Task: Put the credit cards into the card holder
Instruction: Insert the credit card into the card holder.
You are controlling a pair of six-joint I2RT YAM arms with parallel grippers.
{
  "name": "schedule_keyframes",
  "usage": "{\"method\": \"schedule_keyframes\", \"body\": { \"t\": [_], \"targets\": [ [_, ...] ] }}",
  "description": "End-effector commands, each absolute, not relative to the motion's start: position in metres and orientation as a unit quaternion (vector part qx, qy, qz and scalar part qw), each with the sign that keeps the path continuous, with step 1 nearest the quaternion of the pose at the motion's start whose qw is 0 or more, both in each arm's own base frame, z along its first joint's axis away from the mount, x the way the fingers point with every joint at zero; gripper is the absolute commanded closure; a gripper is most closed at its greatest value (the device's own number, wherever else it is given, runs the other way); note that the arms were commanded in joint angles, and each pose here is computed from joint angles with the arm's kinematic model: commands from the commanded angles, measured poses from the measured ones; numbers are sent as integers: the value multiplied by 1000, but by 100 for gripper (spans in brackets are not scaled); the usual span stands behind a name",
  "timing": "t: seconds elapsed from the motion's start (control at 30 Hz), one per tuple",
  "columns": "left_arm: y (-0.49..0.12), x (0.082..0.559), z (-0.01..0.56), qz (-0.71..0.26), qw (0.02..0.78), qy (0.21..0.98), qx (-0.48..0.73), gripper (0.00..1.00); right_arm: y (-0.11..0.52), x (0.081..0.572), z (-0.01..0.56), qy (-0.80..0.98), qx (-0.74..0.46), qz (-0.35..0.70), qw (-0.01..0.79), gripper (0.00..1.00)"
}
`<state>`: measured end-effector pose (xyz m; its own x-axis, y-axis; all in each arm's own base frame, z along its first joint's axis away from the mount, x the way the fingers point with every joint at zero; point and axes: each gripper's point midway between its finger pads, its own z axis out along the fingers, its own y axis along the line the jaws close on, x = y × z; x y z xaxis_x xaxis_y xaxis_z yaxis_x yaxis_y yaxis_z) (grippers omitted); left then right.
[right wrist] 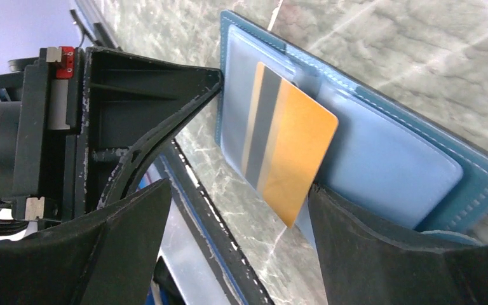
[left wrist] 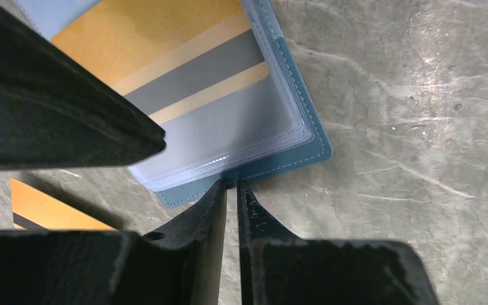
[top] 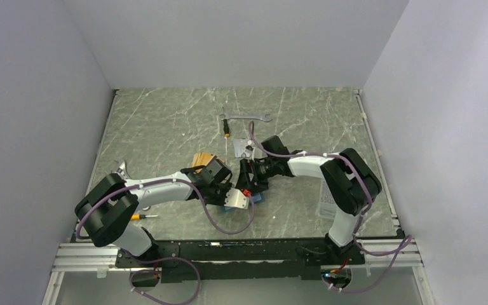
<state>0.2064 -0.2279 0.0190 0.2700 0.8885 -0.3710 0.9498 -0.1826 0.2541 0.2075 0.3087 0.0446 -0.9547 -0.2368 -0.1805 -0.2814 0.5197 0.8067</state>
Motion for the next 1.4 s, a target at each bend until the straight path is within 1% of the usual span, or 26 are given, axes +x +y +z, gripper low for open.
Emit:
{"method": "schedule_keyframes", "body": {
  "t": [0.0, 0.13, 0.23, 0.33, 0.37, 0.5, 0.6, 0.63, 1.03, 1.37],
  "targets": [
    [-215, 206, 14, -55, 208, 603, 769, 84, 280, 222, 21, 918, -134, 368, 55, 19],
    [-215, 205, 15, -55, 208, 603, 768, 84, 273, 222, 16, 928, -119, 348, 56, 27],
    [-214, 205, 14, -54, 207, 603, 768, 84, 273, 225, 21, 929, -111, 347, 70, 37],
    [-213, 204, 13, -53, 206, 603, 769, 84, 276, 229, 28, 927, -103, 350, 87, 62],
    [-212, 205, 13, -53, 206, 603, 769, 84, 277, 230, 29, 927, -102, 350, 90, 69],
    [-213, 205, 14, -55, 207, 604, 767, 84, 276, 233, 33, 928, -99, 343, 105, 81],
    [-214, 205, 14, -55, 208, 604, 768, 84, 274, 238, 36, 930, -95, 335, 117, 98],
    [-213, 204, 13, -55, 207, 604, 768, 84, 274, 239, 35, 931, -93, 332, 119, 100],
    [-213, 205, 13, -54, 211, 605, 766, 84, 286, 235, 13, 945, -78, 297, 115, 100],
    [-213, 207, 14, -52, 218, 605, 764, 85, 313, 221, 16, 946, -87, 287, 123, 100]
  ]
}}
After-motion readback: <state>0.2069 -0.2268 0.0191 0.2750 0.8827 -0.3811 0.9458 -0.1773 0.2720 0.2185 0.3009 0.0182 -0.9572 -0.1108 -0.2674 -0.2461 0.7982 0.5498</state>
